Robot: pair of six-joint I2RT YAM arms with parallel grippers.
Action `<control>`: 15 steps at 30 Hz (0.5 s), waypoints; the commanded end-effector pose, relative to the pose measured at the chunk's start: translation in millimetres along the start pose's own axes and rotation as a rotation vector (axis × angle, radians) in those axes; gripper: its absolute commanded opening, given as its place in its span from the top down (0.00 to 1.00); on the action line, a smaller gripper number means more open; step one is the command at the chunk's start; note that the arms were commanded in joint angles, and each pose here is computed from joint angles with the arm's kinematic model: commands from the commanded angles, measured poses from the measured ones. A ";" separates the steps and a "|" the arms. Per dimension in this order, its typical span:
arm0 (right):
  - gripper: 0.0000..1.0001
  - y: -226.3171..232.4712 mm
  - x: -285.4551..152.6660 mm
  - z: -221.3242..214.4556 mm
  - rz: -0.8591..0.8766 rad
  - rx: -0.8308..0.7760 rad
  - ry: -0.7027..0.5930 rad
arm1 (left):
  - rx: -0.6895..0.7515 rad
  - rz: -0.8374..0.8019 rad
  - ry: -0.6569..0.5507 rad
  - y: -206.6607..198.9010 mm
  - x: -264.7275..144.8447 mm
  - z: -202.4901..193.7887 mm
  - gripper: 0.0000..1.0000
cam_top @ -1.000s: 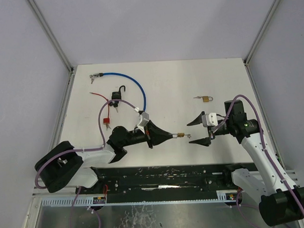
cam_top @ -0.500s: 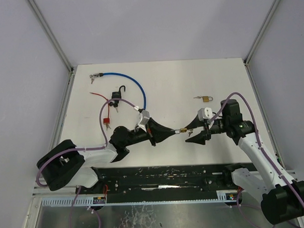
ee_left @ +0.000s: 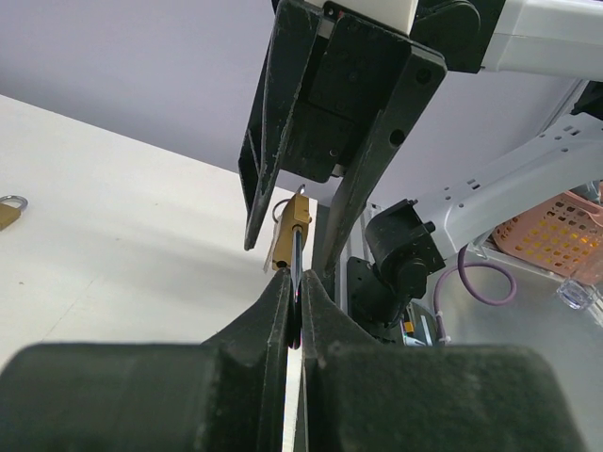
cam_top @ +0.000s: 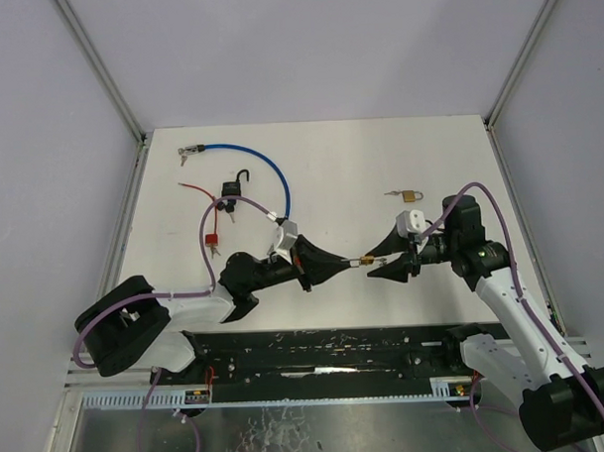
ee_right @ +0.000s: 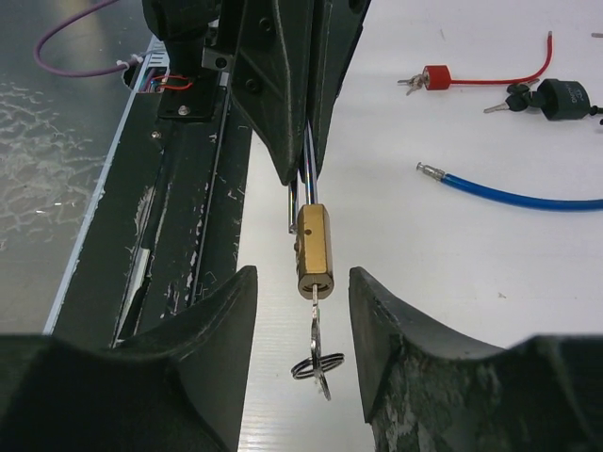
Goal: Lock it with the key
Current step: Lock the lock.
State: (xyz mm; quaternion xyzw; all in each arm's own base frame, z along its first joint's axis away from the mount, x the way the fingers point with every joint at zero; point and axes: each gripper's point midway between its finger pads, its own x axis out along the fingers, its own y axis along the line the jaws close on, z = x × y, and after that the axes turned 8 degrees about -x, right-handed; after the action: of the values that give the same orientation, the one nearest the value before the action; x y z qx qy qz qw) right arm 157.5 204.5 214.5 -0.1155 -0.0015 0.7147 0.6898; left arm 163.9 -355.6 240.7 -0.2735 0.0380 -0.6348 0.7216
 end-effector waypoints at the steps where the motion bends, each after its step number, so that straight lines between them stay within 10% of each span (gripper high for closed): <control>1: 0.53 2.7 0.8 17.4 0.022 -0.027 -0.044 | 0.062 -0.060 -0.074 -13.7 8.1 22.2 1.00; 15: 0.92 5.9 2.0 20.7 0.032 -0.008 -0.045 | 0.087 -0.067 -0.059 -16.9 13.8 16.7 1.00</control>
State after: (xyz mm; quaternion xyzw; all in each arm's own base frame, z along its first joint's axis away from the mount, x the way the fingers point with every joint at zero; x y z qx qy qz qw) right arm 154.1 205.8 218.0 -0.1032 0.0066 0.7161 0.6903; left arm 158.7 -360.0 241.7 -0.2683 0.0352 -0.6420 0.7174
